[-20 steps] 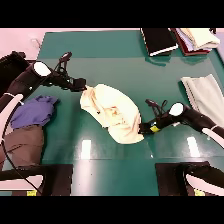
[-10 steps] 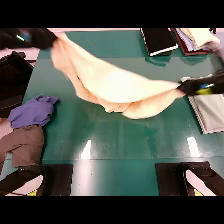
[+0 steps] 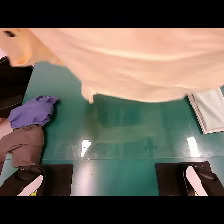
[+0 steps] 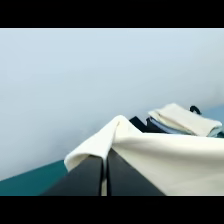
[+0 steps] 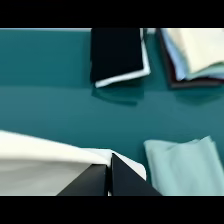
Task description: Fold the shirts.
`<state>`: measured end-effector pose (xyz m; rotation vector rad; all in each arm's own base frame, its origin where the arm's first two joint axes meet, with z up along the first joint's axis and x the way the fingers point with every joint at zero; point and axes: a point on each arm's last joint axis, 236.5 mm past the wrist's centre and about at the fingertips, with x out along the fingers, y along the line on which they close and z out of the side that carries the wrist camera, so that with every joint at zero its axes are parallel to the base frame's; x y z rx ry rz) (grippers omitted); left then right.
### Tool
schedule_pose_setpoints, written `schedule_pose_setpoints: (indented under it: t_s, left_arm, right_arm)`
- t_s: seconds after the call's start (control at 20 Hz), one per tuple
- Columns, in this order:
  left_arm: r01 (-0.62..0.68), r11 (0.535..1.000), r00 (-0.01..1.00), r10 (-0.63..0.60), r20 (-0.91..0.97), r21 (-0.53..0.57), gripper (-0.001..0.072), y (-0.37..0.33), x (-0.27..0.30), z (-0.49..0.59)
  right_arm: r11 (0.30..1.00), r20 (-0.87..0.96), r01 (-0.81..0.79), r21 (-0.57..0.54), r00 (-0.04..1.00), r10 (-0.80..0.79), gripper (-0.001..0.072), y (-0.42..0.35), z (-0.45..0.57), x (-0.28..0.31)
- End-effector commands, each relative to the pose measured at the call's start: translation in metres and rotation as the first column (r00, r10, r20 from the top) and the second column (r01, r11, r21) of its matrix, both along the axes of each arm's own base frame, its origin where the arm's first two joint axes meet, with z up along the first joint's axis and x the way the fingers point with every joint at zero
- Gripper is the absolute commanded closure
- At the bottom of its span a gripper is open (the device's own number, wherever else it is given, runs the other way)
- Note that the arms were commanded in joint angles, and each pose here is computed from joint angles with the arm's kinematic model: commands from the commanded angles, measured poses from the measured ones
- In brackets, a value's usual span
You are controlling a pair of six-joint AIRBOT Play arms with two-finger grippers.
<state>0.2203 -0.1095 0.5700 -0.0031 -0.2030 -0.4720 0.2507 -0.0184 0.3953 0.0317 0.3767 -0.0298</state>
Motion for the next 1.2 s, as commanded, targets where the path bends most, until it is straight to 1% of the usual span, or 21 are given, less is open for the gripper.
schedule_pose_setpoints:
  t_s: [0.0, 0.15, 0.25, 0.3, 0.4, 0.45, 0.55, 0.65, 0.75, 0.8, 0.85, 0.9, 0.95, 1.05, 1.15]
  left_arm:
    - [-0.02, 1.0, 0.999, 0.021, 0.04, -0.002, 0.0685, 0.006, -0.011, 0.011]
    - [-0.056, 0.995, 0.983, 0.07, -0.172, 0.085, 0.0685, 0.001, 0.065, -0.057]
    - [-0.042, 0.985, 0.919, 0.103, -0.381, 0.165, 0.0685, -0.007, 0.126, -0.134]
    - [-0.016, 0.98, 0.865, 0.112, -0.489, 0.196, 0.0685, -0.014, 0.156, -0.18]
    - [0.039, 0.971, 0.731, 0.132, -0.67, 0.234, 0.0685, -0.025, 0.206, -0.276]
    - [0.062, 0.967, 0.663, 0.145, -0.735, 0.246, 0.0684, -0.029, 0.224, -0.32]
    - [0.1, 0.959, 0.533, 0.173, -0.828, 0.264, 0.0684, -0.034, 0.253, -0.404]
    - [0.114, 0.953, 0.432, 0.205, -0.878, 0.279, 0.0684, -0.032, 0.276, -0.469]
    - [0.042, 0.969, 0.344, 0.216, -0.914, 0.245, 0.0683, -0.018, 0.29, -0.505]
    - [0.005, 0.972, 0.318, 0.22, -0.922, 0.234, 0.0668, -0.006, 0.294, -0.512]
    - [-0.027, 0.975, 0.305, 0.219, -0.927, 0.221, 0.0402, 0.007, 0.297, -0.512]
    - [-0.046, 0.98, 0.286, 0.196, -0.938, 0.192, 0.0229, 0.016, 0.296, -0.508]
    - [-0.058, 0.986, 0.253, 0.163, -0.954, 0.154, 0.021, 0.026, 0.291, -0.503]
    - [-0.038, 0.995, 0.207, 0.101, -0.973, 0.095, 0.021, 0.043, 0.273, -0.491]
    - [-0.024, 0.995, 0.161, 0.096, -0.982, 0.094, 0.021, 0.059, 0.248, -0.488]
  right_arm:
    - [0.999, 0.003, 0.021, -0.03, 1.0, -0.021, 0.0692, -0.006, 0.022, -0.006]
    - [1.0, -0.133, 0.006, 0.006, 0.991, -0.005, 0.0693, -0.018, -0.003, 0.021]
    - [0.999, -0.249, 0.004, 0.054, 0.969, 0.009, 0.0692, -0.03, -0.039, 0.049]
    - [0.996, -0.323, -0.001, 0.085, 0.946, 0.029, 0.0693, -0.034, -0.067, 0.066]
    - [0.987, -0.487, -0.029, 0.158, 0.867, 0.103, 0.0692, -0.028, -0.134, 0.095]
    - [0.979, -0.567, -0.043, 0.197, 0.81, 0.149, 0.0692, -0.02, -0.173, 0.107]
    - [0.966, -0.671, -0.042, 0.255, 0.712, 0.208, 0.0693, -0.004, -0.241, 0.128]
    - [0.972, -0.737, -0.032, 0.233, 0.646, 0.198, 0.0692, 0.006, -0.299, 0.153]
    - [0.978, -0.759, -0.058, 0.2, 0.622, 0.192, 0.0691, 0.017, -0.326, 0.174]
    - [0.977, -0.755, -0.079, 0.198, 0.623, 0.203, 0.0683, 0.025, -0.331, 0.187]
    - [0.975, -0.75, -0.097, 0.198, 0.625, 0.215, 0.0473, 0.031, -0.332, 0.198]
    - [0.974, -0.743, -0.107, 0.199, 0.632, 0.221, 0.0266, 0.035, -0.328, 0.206]
    - [0.97, -0.734, -0.114, 0.216, 0.637, 0.238, 0.0261, 0.042, -0.321, 0.212]
    - [0.955, -0.717, -0.136, 0.265, 0.635, 0.289, 0.0262, 0.055, -0.306, 0.21]
    - [0.943, -0.709, -0.149, 0.297, 0.627, 0.323, 0.0264, 0.064, -0.295, 0.196]
